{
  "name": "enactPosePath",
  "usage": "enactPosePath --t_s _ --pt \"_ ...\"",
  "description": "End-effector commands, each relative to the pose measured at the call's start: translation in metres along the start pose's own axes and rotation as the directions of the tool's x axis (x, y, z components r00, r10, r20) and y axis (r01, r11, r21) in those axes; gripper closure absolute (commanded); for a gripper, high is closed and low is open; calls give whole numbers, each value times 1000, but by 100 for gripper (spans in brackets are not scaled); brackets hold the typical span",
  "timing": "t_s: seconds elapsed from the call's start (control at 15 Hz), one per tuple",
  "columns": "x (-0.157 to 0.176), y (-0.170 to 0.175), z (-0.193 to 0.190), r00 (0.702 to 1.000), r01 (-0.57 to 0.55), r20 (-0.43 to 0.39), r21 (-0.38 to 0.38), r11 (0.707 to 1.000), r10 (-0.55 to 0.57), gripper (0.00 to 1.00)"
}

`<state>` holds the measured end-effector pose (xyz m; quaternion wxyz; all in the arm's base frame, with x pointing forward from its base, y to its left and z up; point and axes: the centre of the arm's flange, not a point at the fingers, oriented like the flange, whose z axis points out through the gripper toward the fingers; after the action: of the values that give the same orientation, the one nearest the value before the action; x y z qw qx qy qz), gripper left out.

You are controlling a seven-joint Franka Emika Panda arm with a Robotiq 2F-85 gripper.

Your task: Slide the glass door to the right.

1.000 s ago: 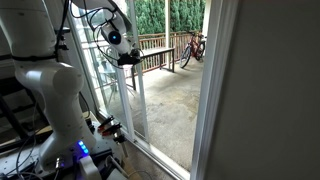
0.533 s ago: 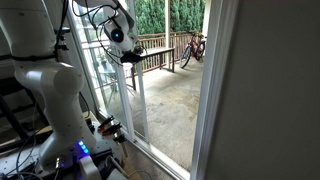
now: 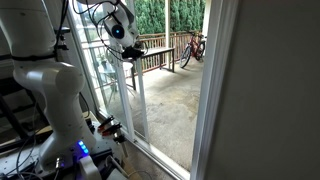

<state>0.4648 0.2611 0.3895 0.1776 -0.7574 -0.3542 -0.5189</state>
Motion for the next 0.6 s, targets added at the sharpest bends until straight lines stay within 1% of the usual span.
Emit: enactPosePath --t_s 0.0,0.27,0.53 --pt "-41 -49 27 999 35 -31 -23 999 -36 0" --pt "-41 -46 39 997 76 -18 -40 996 -77 0" --pt "-26 -46 48 997 71 -40 -43 997 -72 0"
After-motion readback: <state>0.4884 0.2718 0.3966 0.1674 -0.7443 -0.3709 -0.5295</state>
